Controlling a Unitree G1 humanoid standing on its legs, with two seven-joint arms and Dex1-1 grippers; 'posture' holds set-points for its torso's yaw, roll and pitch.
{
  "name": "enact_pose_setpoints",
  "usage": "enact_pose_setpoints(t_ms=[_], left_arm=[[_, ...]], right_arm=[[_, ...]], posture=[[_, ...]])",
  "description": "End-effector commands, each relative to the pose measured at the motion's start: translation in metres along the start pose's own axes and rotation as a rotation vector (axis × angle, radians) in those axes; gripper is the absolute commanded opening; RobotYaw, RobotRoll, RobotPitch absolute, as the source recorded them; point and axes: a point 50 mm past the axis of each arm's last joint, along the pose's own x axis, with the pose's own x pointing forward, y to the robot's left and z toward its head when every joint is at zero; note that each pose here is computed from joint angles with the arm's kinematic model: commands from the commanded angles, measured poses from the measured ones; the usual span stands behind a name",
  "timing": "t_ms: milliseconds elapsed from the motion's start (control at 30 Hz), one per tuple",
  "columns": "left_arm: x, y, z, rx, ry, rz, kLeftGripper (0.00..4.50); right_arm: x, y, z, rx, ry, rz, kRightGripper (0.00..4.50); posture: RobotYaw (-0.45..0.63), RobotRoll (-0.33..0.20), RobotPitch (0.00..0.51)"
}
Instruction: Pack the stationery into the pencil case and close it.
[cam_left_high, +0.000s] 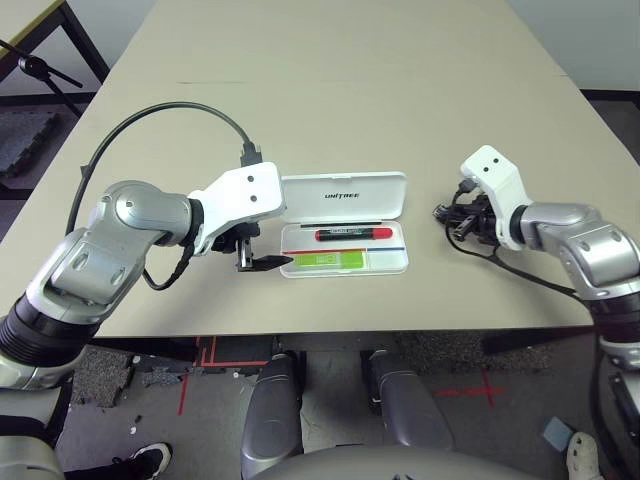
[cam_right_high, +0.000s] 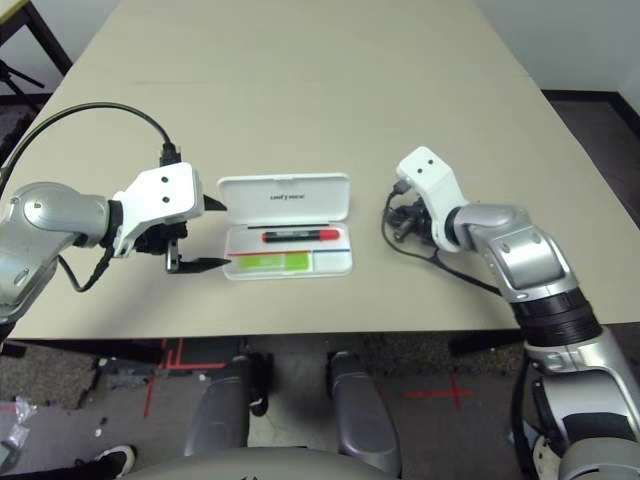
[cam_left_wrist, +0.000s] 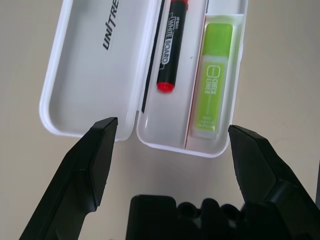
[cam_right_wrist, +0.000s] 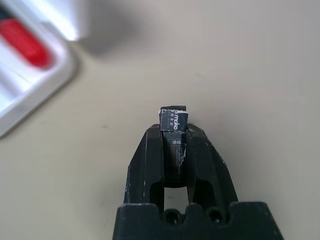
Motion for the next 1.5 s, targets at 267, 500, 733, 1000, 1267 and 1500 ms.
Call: enact_pose_setpoints(t_ms=[267, 500, 733, 1000, 1267, 1500], left_arm=[[-0.005, -0.007, 0.002, 0.003, -0.054, -0.041, 4.50], [-0.008, -0.010, 0.010, -0.018, -0.159, -0.081, 4.50], [-0.009, -0.010, 0.013, -0.024, -0.190, -0.087, 4.50], [-0.009, -0.012, 0.010, -0.027, -0.166, -0.075, 4.50], [-0.008, -0.012, 0.010, -0.024, -0.158, -0.072, 4.50], [-0.008, -0.011, 0.009, -0.024, -0.155, -0.067, 4.50]], right_arm=[[-0.011, 0.020, 0.033, -0.269, -0.112, 0.386, 0.32], [0.003, 0.046, 0.049, -0.407, -0.138, 0.550, 0.32], [0.017, 0.052, 0.058, -0.479, -0.132, 0.600, 0.32], [0.034, 0.055, 0.049, -0.489, -0.101, 0.618, 0.32], [0.047, 0.058, 0.042, -0.501, -0.079, 0.615, 0.32], [0.052, 0.057, 0.041, -0.517, -0.090, 0.565, 1.32]], posture=[[-0.06, 0.000, 0.162], [-0.07, 0.000, 0.163], [-0.05, 0.000, 0.165], [-0.04, 0.000, 0.167], [-0.04, 0.000, 0.172], [-0.04, 0.000, 0.173]])
